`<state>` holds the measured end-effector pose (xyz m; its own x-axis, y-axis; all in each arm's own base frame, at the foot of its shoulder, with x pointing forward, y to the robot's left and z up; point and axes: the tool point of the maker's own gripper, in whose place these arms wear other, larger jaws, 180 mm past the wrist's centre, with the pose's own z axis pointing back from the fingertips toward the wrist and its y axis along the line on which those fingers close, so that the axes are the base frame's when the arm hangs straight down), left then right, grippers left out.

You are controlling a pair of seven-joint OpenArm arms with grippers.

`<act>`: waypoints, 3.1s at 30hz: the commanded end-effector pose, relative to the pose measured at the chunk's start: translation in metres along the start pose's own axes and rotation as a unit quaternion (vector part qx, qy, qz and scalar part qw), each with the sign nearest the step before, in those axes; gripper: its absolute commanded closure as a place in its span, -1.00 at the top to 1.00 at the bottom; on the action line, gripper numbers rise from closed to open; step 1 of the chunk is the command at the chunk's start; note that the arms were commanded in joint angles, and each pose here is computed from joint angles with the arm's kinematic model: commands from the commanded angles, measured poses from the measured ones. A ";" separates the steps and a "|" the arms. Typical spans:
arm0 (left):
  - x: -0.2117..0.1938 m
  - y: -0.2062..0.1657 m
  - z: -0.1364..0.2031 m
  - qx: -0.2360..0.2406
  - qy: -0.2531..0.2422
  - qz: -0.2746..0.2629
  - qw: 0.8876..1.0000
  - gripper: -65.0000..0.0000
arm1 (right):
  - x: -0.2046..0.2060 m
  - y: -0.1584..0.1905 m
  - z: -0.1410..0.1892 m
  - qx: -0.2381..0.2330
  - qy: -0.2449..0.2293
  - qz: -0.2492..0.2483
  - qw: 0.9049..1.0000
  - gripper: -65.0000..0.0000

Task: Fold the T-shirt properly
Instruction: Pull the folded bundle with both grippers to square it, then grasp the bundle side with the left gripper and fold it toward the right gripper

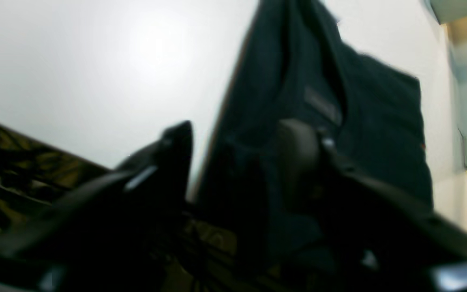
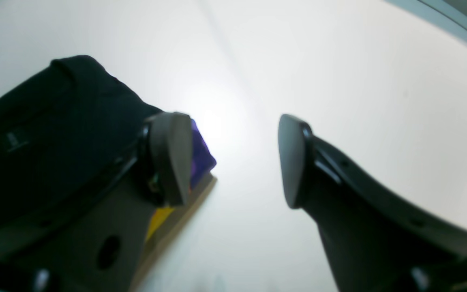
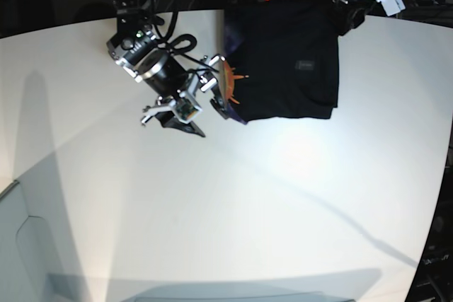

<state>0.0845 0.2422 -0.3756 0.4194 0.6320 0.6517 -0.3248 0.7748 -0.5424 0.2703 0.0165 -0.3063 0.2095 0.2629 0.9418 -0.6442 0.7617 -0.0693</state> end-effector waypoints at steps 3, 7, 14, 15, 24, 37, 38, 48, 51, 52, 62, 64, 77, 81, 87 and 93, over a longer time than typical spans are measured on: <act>0.025 -0.003 0.008 -0.003 -0.035 -0.023 0.999 0.13 | 0.019 -0.001 -0.001 -0.001 -0.036 -0.003 0.999 0.07; 0.043 -0.013 -0.006 -0.024 -0.053 -0.039 0.998 0.11 | 0.020 -0.001 -0.001 -0.001 -0.037 -0.003 0.999 0.07; 0.037 -0.019 -0.046 -0.020 0.007 -0.104 0.994 0.11 | 0.013 -0.001 -0.002 -0.001 -0.017 -0.001 1.000 0.07; 0.034 -0.018 -0.051 -0.013 0.022 -0.115 0.993 0.11 | 0.013 -0.002 -0.002 -0.001 -0.013 0.000 1.000 0.07; 0.027 -0.020 -0.070 0.001 0.069 -0.147 0.987 0.12 | 0.019 -0.007 -0.005 -0.005 -0.016 0.007 1.000 0.07; 0.014 -0.038 -0.081 -0.030 0.090 -0.159 0.983 0.12 | 0.023 0.004 -0.008 0.013 -0.021 0.012 1.000 0.07; 0.013 -0.039 -0.082 -0.032 0.091 -0.159 0.983 0.12 | 0.023 0.005 -0.009 0.013 -0.021 0.012 1.000 0.07; -0.002 -0.036 -0.095 -0.039 0.106 -0.131 0.985 0.12 | 0.023 0.006 -0.009 0.015 -0.021 0.013 1.000 0.07; -0.011 -0.031 -0.097 -0.035 0.119 -0.124 0.985 0.11 | 0.023 0.006 -0.009 0.015 -0.021 0.013 1.000 0.07; -0.012 -0.029 -0.098 -0.031 0.123 -0.128 0.984 0.11 | 0.023 0.006 -0.009 0.015 -0.021 0.013 1.000 0.07; -0.013 -0.033 -0.111 -0.026 0.138 -0.156 0.978 -1.00 | 0.023 0.003 -0.009 0.011 -0.021 0.013 1.000 0.07; -0.016 -0.035 -0.117 -0.022 0.150 -0.178 0.972 -0.95 | 0.024 0.002 -0.008 0.010 -0.021 0.014 1.000 0.07; -0.035 -0.117 -0.193 -0.126 0.235 -0.406 0.874 -1.00 | 0.014 -0.077 0.015 -0.097 -0.007 0.015 0.995 0.06; -0.056 -0.149 -0.217 -0.184 0.277 -0.488 0.807 -1.00 | 0.003 -0.111 0.034 -0.149 0.006 0.006 0.989 0.06; -0.071 -0.208 -0.250 -0.240 0.300 -0.572 0.725 -1.00 | -0.016 -0.153 0.068 -0.223 0.028 -0.011 0.974 0.06; -0.100 -0.274 -0.264 -0.301 0.294 -0.595 0.685 -1.00 | -0.033 -0.173 0.096 -0.268 0.048 -0.024 0.962 0.06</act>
<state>0.3566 -0.0455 -0.4259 0.4147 -0.6450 0.6418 0.8717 0.4839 -0.0769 0.2982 -0.1834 -0.3108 0.3729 0.2575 0.8914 -0.1704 0.9634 -0.2070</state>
